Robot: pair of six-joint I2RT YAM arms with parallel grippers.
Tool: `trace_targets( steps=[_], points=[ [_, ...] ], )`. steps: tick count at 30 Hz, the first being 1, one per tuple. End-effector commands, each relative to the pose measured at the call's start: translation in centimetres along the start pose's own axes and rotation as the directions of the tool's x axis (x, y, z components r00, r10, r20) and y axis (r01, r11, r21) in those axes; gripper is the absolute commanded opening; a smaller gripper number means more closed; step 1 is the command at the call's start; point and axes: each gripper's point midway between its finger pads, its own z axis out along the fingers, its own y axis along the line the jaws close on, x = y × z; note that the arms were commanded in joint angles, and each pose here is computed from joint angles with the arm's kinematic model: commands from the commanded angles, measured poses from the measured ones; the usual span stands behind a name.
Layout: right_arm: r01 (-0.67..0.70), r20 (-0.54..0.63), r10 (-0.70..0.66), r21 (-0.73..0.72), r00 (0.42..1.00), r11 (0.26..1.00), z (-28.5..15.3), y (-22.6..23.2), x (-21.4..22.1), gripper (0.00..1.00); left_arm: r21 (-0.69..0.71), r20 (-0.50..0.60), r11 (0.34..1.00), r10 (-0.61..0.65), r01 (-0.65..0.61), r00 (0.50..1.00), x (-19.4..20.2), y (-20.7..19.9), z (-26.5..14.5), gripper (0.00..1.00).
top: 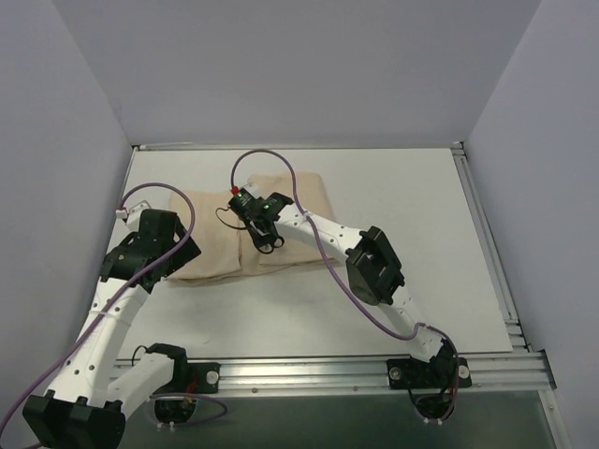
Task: Open and lay out the surgical kit
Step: Open the surgical kit at the center of the board.
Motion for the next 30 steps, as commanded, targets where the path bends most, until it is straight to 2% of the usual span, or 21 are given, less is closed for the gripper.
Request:
trace_targets(
  steps=[1, 2, 9, 10, 11, 12, 13, 15, 16, 18, 19, 20, 23, 24, 25, 27, 29, 30],
  points=[
    [-0.02, 0.032, 0.02, 0.026, 0.999, 0.999, -1.1, -0.6, -1.4, 0.04, 0.037, 0.003, 0.999, 0.001, -0.001, 1.0, -0.4, -1.0, 0.4, 0.96],
    [-0.023, 0.032, 0.022, 0.027, 0.999, 0.999, -1.3, -0.7, -1.5, 0.0, 0.044, -0.001, 0.999, 0.002, -0.002, 1.0, -0.4, -1.3, 0.5, 0.96],
    [-0.093, 0.085, 0.092, 0.005, 0.992, 0.996, -3.7, -3.1, -4.0, 0.02, 0.095, -0.055, 0.995, 0.031, -0.025, 0.998, 0.2, -3.2, 1.8, 0.97],
    [-0.102, 0.078, 0.104, -0.025, 0.991, 0.994, -3.6, -3.3, -4.0, 0.06, 0.086, -0.081, 0.996, 0.042, -0.035, 0.996, 0.6, -3.4, 2.5, 0.98],
    [-0.105, 0.073, 0.107, -0.032, 0.992, 0.994, -3.5, -3.6, -4.0, 0.24, 0.087, -0.093, 0.996, 0.044, -0.035, 0.995, 0.8, -3.7, 2.8, 0.98],
    [-0.108, 0.066, 0.111, -0.04, 0.992, 0.993, -3.4, -3.7, -3.8, 0.29, 0.097, -0.109, 0.995, 0.045, -0.035, 0.993, 0.9, -4.1, 2.9, 0.99],
    [-0.108, 0.052, 0.112, -0.067, 0.992, 0.992, -3.3, -3.5, -3.7, 0.29, 0.086, -0.132, 0.995, 0.052, -0.04, 0.99, 1.2, -4.2, 3.5, 0.99],
    [-0.104, 0.039, 0.107, -0.083, 0.993, 0.991, -2.9, -3.4, -3.4, 0.26, 0.101, -0.149, 0.994, 0.046, -0.031, 0.988, 1.2, -4.9, 3.8, 0.99],
    [-0.101, 0.034, 0.104, -0.084, 0.994, 0.991, -2.8, -3.3, -3.2, 0.19, 0.1, -0.156, 0.994, 0.047, -0.031, 0.987, 1.3, -5.1, 4.1, 0.99],
    [-0.101, 0.033, 0.105, -0.09, 0.994, 0.991, -2.9, -3.3, -3.2, 0.13, 0.11, -0.155, 0.994, 0.042, -0.025, 0.987, 1.2, -5.5, 4.3, 1.0],
    [-0.102, 0.039, 0.106, -0.098, 0.994, 0.99, -3.0, -3.2, -3.4, 0.02, 0.113, -0.162, 0.993, 0.04, -0.022, 0.986, 1.2, -5.6, 4.4, 1.0],
    [-0.099, 0.037, 0.104, -0.108, 0.994, 0.989, -3.1, -3.0, -3.3, 0.0, 0.115, -0.163, 0.993, 0.04, -0.022, 0.986, 1.3, -5.8, 4.5, 1.0],
    [-0.105, 0.04, 0.111, -0.12, 0.993, 0.987, -3.4, -3.1, -3.5, 0.0, 0.11, -0.17, 0.994, 0.037, -0.018, 0.985, 1.4, -5.8, 4.9, 1.0],
    [-0.108, 0.044, 0.115, -0.133, 0.992, 0.985, -3.7, -3.0, -3.7, 0.06, 0.109, -0.175, 0.994, 0.038, -0.019, 0.984, 1.5, -5.9, 5.0, 1.0],
    [-0.112, 0.055, 0.122, -0.147, 0.991, 0.983, -3.9, -2.9, -4.0, 0.21, 0.107, -0.182, 0.994, 0.037, -0.018, 0.983, 1.7, -5.8, 5.3, 1.0],
    [-0.119, 0.063, 0.132, -0.173, 0.989, 0.978, -4.4, -2.8, -4.4, 0.25, 0.104, -0.195, 0.994, 0.035, -0.015, 0.98, 2.0, -5.9, 5.7, 1.0],
    [-0.127, 0.066, 0.14, -0.174, 0.988, 0.977, -4.5, -2.9, -4.5, 0.03, 0.1, -0.215, 0.995, 0.035, -0.013, 0.976, 2.3, -5.9, 6.2, 1.0],
    [-0.133, 0.068, 0.146, -0.174, 0.987, 0.976, -4.7, -3.0, -4.7, 0.0, 0.091, -0.227, 0.996, 0.037, -0.016, 0.973, 2.6, -5.8, 6.6, 1.0]
  ],
)
